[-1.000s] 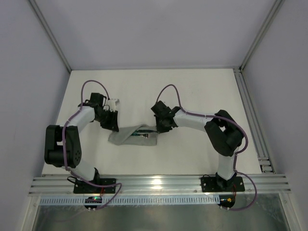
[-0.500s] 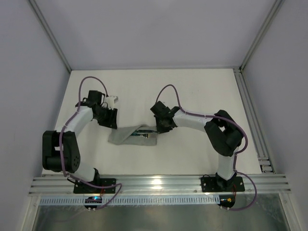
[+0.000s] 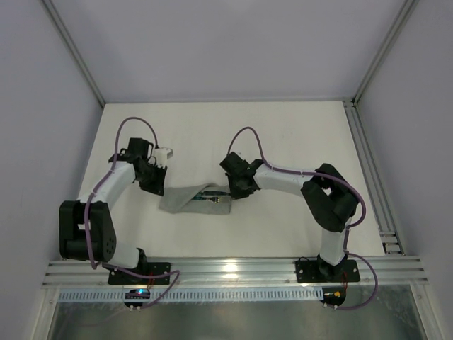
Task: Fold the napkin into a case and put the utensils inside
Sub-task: Insert the knife into the folded napkin.
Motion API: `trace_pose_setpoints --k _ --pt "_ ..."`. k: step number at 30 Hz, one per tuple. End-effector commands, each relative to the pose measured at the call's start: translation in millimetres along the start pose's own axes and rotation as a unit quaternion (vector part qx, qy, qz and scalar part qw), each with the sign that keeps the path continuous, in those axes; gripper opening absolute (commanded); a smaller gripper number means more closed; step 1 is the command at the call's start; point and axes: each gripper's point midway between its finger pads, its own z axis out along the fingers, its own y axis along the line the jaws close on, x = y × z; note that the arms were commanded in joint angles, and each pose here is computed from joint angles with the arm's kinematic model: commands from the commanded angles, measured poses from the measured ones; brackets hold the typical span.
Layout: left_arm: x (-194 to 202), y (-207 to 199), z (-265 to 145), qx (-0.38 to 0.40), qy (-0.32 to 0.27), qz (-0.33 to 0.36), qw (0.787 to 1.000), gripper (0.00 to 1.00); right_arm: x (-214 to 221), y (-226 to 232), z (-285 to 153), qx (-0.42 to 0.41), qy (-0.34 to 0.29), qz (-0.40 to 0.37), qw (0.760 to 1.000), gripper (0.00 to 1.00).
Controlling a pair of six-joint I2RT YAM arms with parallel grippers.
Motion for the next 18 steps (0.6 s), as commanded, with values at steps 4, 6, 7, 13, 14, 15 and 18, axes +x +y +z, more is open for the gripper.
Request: trace_pose_setpoints --k 4,6,7,13,14,15,18 --pt "7 5 7 -0.001 0.017 0.009 1.0 0.05 -11 19 -13 -0.026 -0.012 0.003 1.0 0.09" --pt "9 5 10 0.002 0.021 0.012 1.0 0.04 -13 21 -13 -0.029 -0.011 0.005 1.0 0.09" --pt "10 5 11 0.004 0.024 0.012 1.0 0.03 -15 22 -13 -0.031 -0.012 0.007 0.999 0.09" --pt "11 2 15 0.016 0.026 0.015 0.999 0.0 -21 36 -6 -0.041 -0.006 0.004 0.999 0.09" --pt "12 1 15 0.02 0.028 0.015 0.999 0.0 -23 38 -6 -0.042 -0.009 0.003 0.999 0.09" --pt "11 0 14 0.02 0.026 0.015 0.999 0.0 -24 38 -5 -0.041 -0.01 0.003 0.999 0.09" --pt "10 -1 13 0.024 0.021 0.018 0.999 0.0 -29 41 -1 -0.04 -0.013 -0.001 0.999 0.09"
